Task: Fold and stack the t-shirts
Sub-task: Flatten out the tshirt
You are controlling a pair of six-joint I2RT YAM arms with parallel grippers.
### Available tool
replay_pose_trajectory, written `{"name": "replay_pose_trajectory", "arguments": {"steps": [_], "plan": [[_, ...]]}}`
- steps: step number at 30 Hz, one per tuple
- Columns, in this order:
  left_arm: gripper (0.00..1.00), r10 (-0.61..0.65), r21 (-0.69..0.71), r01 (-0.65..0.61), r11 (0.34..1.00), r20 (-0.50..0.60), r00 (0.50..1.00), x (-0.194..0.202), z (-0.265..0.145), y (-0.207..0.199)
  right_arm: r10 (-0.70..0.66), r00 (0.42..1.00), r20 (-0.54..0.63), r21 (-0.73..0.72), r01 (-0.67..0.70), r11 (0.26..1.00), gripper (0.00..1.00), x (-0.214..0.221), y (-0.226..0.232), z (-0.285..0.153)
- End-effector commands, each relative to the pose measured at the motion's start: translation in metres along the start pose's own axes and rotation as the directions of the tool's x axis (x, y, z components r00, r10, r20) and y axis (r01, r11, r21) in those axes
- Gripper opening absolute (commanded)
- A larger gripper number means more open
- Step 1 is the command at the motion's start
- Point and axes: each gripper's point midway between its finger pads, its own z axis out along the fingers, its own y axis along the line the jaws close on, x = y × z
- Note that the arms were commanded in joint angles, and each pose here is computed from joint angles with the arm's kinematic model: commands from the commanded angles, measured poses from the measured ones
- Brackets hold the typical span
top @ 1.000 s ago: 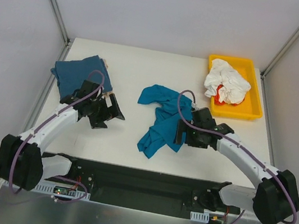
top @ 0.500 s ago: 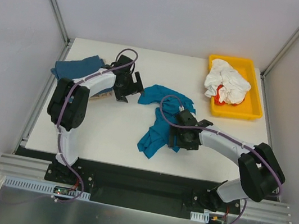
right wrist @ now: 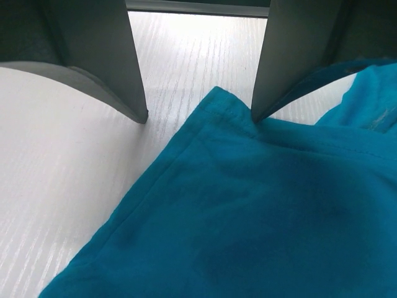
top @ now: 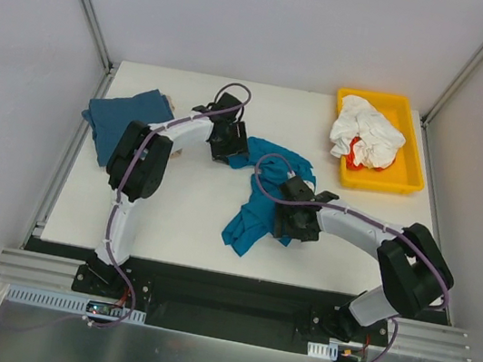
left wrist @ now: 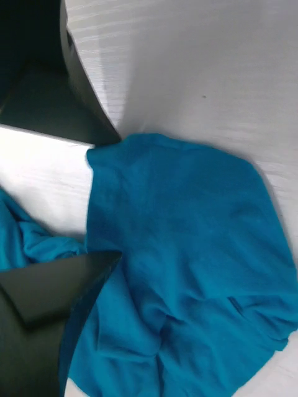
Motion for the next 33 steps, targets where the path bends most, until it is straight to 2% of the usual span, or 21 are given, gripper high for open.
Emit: {"name": "replay_pose_trajectory", "arguments": {"steps": [1,2,3,4,5,6,12,16,22,23,26,31,33], "plan": [[0.56,0.031,-0.109,-0.042,0.993,-0.106,0.994,0.033,0.033,0.026,-0.004,0.999,0.043,-0.010,0.005,1.000,0.71,-0.011,0.006,0.007],[0.48,0.040,-0.098,-0.050,0.994,-0.104,0.994,0.031,0.034,0.021,-0.003,0.999,0.046,-0.014,0.004,1.000,0.70,-0.011,0.006,0.006],[0.30,0.050,-0.098,-0.061,0.993,-0.104,0.993,0.031,0.036,0.019,-0.005,0.999,0.047,-0.015,0.005,1.000,0.69,-0.010,0.006,0.007],[0.20,0.070,-0.098,-0.078,0.992,-0.089,0.994,0.029,0.036,0.015,0.000,0.999,0.053,-0.019,0.001,1.000,0.69,-0.011,0.006,0.007],[0.06,0.078,-0.102,-0.086,0.991,-0.085,0.993,0.028,0.036,0.014,-0.001,0.998,0.061,-0.024,0.003,1.000,0.68,-0.011,0.006,0.006],[0.00,0.079,-0.102,-0.087,0.991,-0.079,0.994,0.027,0.036,0.012,0.000,0.998,0.059,-0.025,0.002,1.000,0.67,-0.010,0.006,0.006],[0.00,0.118,-0.129,-0.112,0.985,0.039,0.992,0.000,0.009,0.006,0.007,0.997,0.080,-0.031,-0.005,1.000,0.61,-0.012,0.005,0.005],[0.00,0.162,-0.190,-0.139,0.972,0.115,0.980,-0.013,-0.013,0.015,0.004,0.997,0.077,-0.042,-0.001,0.999,0.54,-0.011,0.006,0.008],[0.00,0.192,-0.209,-0.162,0.964,0.136,0.972,-0.010,-0.032,0.023,0.003,0.998,0.067,-0.109,0.004,0.994,0.28,-0.020,0.014,0.015],[0.00,0.196,-0.213,-0.164,0.963,0.136,0.971,-0.009,-0.034,0.024,0.000,0.998,0.067,-0.118,0.007,0.993,0.19,-0.021,0.016,0.015],[0.00,0.206,-0.220,-0.171,0.960,0.149,0.967,-0.009,-0.043,0.027,-0.025,0.996,0.089,-0.139,0.037,0.990,0.01,-0.030,0.019,0.010],[0.00,0.238,-0.219,-0.187,0.958,0.237,0.942,-0.023,-0.081,0.020,-0.034,0.973,0.226,-0.131,0.065,0.989,0.01,-0.056,0.012,-0.027],[0.00,0.251,-0.202,-0.197,0.959,0.293,0.922,-0.029,-0.108,0.013,-0.018,0.939,0.344,-0.082,0.049,0.995,0.01,-0.072,-0.005,-0.060]]}}
